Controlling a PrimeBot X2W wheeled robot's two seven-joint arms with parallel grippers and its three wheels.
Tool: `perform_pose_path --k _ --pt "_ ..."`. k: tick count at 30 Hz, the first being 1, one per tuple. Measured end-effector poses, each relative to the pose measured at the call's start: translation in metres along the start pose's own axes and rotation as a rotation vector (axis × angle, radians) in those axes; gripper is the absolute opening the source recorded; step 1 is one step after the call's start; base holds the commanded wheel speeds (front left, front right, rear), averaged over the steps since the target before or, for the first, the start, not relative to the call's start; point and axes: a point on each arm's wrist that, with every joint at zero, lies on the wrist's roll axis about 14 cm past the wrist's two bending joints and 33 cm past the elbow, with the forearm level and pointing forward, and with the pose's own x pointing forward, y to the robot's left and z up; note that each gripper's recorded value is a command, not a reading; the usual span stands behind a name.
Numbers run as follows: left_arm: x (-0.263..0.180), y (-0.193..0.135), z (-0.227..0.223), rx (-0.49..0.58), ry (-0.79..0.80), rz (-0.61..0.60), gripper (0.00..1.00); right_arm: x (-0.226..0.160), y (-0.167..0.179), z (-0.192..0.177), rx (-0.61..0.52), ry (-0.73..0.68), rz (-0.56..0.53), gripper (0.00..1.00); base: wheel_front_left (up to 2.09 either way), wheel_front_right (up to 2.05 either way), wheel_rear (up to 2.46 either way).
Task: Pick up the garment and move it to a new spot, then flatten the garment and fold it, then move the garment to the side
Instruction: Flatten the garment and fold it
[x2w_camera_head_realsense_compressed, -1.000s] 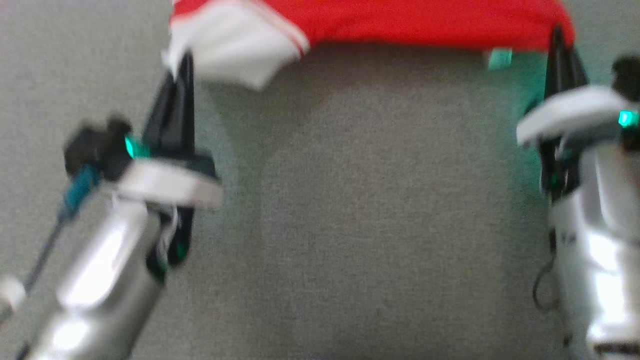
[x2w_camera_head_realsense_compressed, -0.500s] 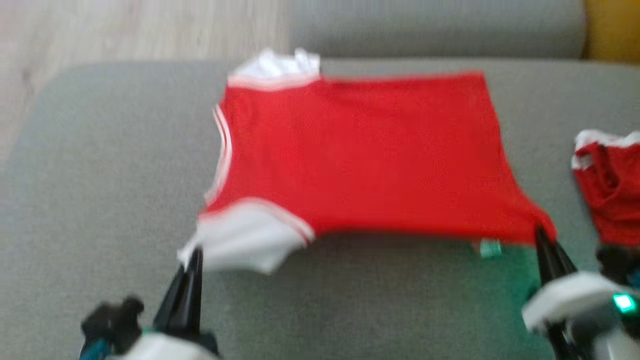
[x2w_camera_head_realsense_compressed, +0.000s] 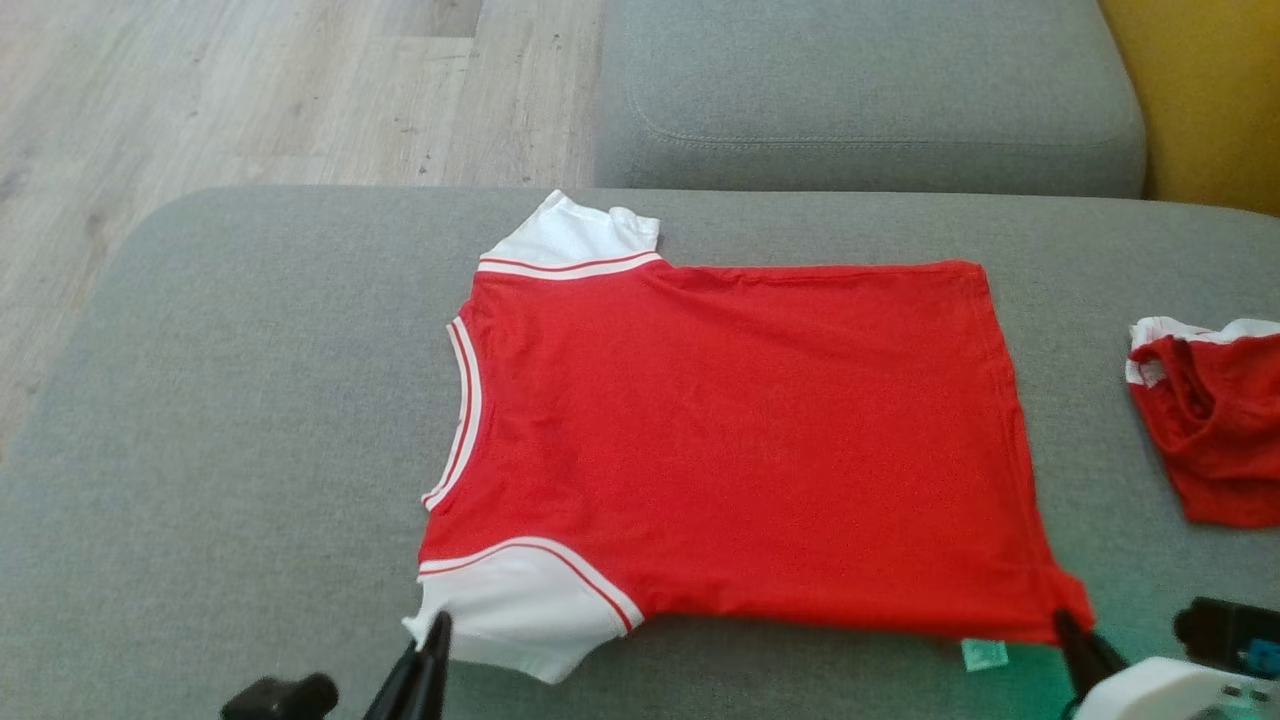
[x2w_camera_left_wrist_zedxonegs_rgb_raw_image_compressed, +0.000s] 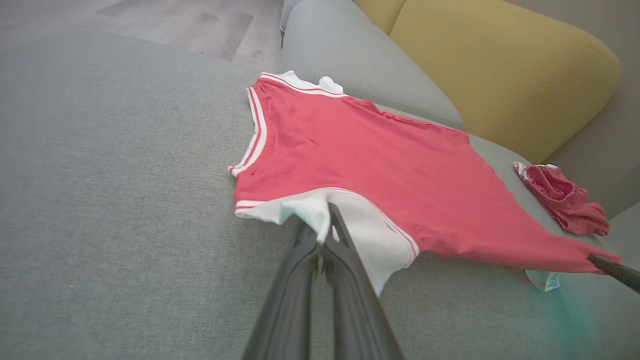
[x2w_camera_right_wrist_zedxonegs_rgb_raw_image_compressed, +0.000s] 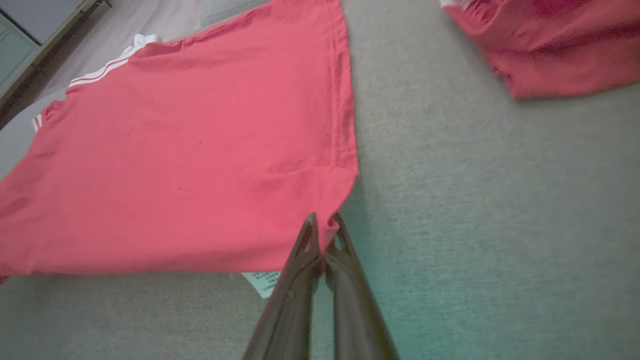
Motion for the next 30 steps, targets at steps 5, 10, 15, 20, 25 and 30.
perform_pose_path --k 5,10,15,20,25,30 --pt "0.017 -0.010 -0.005 -0.002 0.037 -0.056 0.00 0.010 0.004 -0.021 0.052 0.109 0.019 0.00 0.00 0.00 0.00" --pt "0.047 -0.028 0.018 -0.030 -0.009 -0.132 0.00 0.025 0.008 -0.008 0.066 0.109 0.033 0.00 0.00 0.00 0.00" --pt "0.076 -0.030 0.036 0.060 0.010 -0.173 0.00 0.039 0.010 0.010 0.065 0.106 0.034 0.00 0.00 0.00 0.00" --pt "0.107 -0.033 0.061 0.131 -0.010 -0.187 0.00 0.053 0.012 0.037 0.057 0.079 0.035 0.00 0.00 0.00 0.00" --pt "0.130 -0.025 0.061 0.155 0.025 -0.167 0.00 0.071 0.012 0.059 0.056 0.063 0.026 0.00 0.00 0.00 0.00" --pt "0.147 -0.013 0.056 0.158 0.058 -0.138 0.00 0.090 0.010 0.068 0.045 0.075 0.012 0.00 0.00 0.00 0.00"
